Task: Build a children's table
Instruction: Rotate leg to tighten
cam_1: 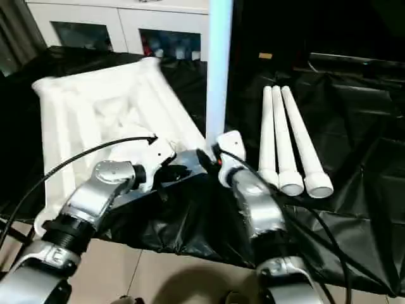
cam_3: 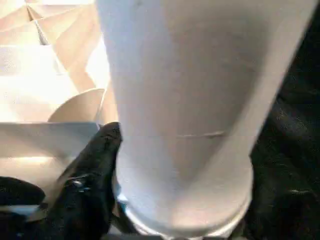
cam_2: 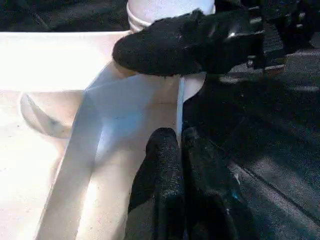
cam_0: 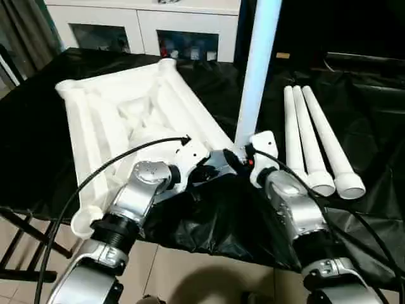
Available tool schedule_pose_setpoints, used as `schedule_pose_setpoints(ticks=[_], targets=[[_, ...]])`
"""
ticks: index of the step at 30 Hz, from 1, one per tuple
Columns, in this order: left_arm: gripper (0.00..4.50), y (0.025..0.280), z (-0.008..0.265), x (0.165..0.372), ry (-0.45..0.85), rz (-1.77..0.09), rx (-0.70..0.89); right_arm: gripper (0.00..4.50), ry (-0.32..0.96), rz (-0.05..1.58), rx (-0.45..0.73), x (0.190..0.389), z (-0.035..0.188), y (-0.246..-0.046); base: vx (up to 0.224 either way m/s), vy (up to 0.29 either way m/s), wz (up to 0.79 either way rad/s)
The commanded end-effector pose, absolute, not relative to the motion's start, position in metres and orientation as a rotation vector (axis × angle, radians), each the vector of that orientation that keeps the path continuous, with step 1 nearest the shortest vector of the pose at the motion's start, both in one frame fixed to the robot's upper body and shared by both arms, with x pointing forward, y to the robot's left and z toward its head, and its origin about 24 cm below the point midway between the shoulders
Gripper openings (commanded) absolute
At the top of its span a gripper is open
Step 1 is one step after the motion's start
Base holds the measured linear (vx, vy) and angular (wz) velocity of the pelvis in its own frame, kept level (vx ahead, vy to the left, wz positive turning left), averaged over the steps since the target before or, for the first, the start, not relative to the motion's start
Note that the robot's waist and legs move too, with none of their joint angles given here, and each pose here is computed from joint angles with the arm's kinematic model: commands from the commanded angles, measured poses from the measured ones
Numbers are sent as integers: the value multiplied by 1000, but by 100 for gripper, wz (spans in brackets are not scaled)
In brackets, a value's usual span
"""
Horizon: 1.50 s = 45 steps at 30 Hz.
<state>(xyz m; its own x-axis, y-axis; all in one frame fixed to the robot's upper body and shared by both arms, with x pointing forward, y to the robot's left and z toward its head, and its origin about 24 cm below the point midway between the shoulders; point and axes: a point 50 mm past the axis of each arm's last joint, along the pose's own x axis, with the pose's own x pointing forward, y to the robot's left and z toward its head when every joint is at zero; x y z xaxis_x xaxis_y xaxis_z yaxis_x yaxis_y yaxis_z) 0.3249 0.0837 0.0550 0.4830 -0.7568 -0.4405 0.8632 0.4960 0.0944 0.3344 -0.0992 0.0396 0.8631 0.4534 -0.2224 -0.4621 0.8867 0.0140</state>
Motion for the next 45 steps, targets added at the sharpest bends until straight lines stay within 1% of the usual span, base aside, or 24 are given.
schedule_pose_setpoints(ticks=[1, 2, 5, 6, 11, 12, 15, 16, 21, 22, 25, 27, 30, 31, 35, 36, 37, 38, 39, 40, 41, 42, 43, 45], targets=[[0, 55, 60, 318, 300, -1093, 325, 364, 300, 720, 30, 314, 24, -47, 0, 0, 0], [0, 56, 61, 316, 292, -1112, 328, 378, 293, 725, 0, 315, 25, -50, 0, 0, 0], [0, 65, 61, 313, 297, -1154, 336, 378, 277, 743, -44, 317, 26, -62, 0, 0, 0], [0, 71, 61, 312, 292, -1186, 347, 378, 266, 768, -58, 317, 27, -71, 0, 0, 0], [0, 80, 63, 309, 289, -1249, 345, 378, 247, 875, -85, 313, 30, -83, 0, 0, 0], [0, 86, 64, 307, 296, -1283, 354, 378, 238, 958, -102, 308, 33, -90, 0, 0, 0], [0, 94, 64, 307, 311, -1317, 374, 378, 239, 1069, -116, 301, 36, -97, 0, 0, 0], [0, 94, 64, 307, 311, -1317, 374, 378, 239, 1069, -116, 301, 36, -97, 0, 0, 0], [0, 109, 64, 308, 367, -1384, 394, 378, 282, 1302, -157, 286, 39, -110, 0, 0, 0], [0, 111, 63, 308, 375, -1391, 396, 355, 287, 1334, -164, 284, 40, -111, 0, 0, 0], [0, 113, 63, 308, 389, -1421, 397, 345, 309, 1382, -152, 282, 40, -110, 0, 0, 0], [0, 113, 64, 308, 392, -1432, 398, 310, 313, 1393, -155, 281, 40, -110, 0, 0, 0], [0, 115, 64, 308, 396, -1440, 406, 301, 321, 1415, -147, 280, 41, -110, 0, 0, 0], [0, 116, 65, 308, 397, -1442, 406, 285, 323, 1420, -146, 280, 41, -110, 0, 0, 0], [0, 115, 65, 309, 388, -1429, 401, 279, 322, 1400, -138, 280, 40, -109, 0, 0, 0], [0, 112, 65, 311, 376, -1394, 392, 278, 323, 1332, -131, 283, 36, -107, 0, 0, 0], [0, 112, 65, 311, 376, -1394, 392, 277, 323, 1332, -131, 283, 36, -107, 0, 0, 0], [0, 107, 64, 314, 360, -1334, 380, 277, 338, 1211, -128, 289, 30, -105, 0, 0, 0], [0, 107, 64, 314, 359, -1329, 380, 277, 339, 1202, -128, 290, 29, -104, 0, 0, 0], [0, 100, 63, 317, 342, -1274, 378, 277, 349, 1089, -132, 296, 23, -101, 0, 0, 0], [0, 99, 62, 318, 339, -1267, 378, 277, 350, 1073, -133, 297, 22, -101, 0, 0, 0], [0, 94, 61, 320, 340, -1224, 373, 277, 354, 1001, -129, 300, 19, -98, 0, 0, 0], [0, 86, 59, 321, 338, -1174, 357, 276, 361, 906, -101, 304, 15, -92, 0, 0, 0], [0, 76, 57, 321, 339, -1136, 341, 276, 368, 813, -61, 308, 12, -81, 0, 0, 0]])
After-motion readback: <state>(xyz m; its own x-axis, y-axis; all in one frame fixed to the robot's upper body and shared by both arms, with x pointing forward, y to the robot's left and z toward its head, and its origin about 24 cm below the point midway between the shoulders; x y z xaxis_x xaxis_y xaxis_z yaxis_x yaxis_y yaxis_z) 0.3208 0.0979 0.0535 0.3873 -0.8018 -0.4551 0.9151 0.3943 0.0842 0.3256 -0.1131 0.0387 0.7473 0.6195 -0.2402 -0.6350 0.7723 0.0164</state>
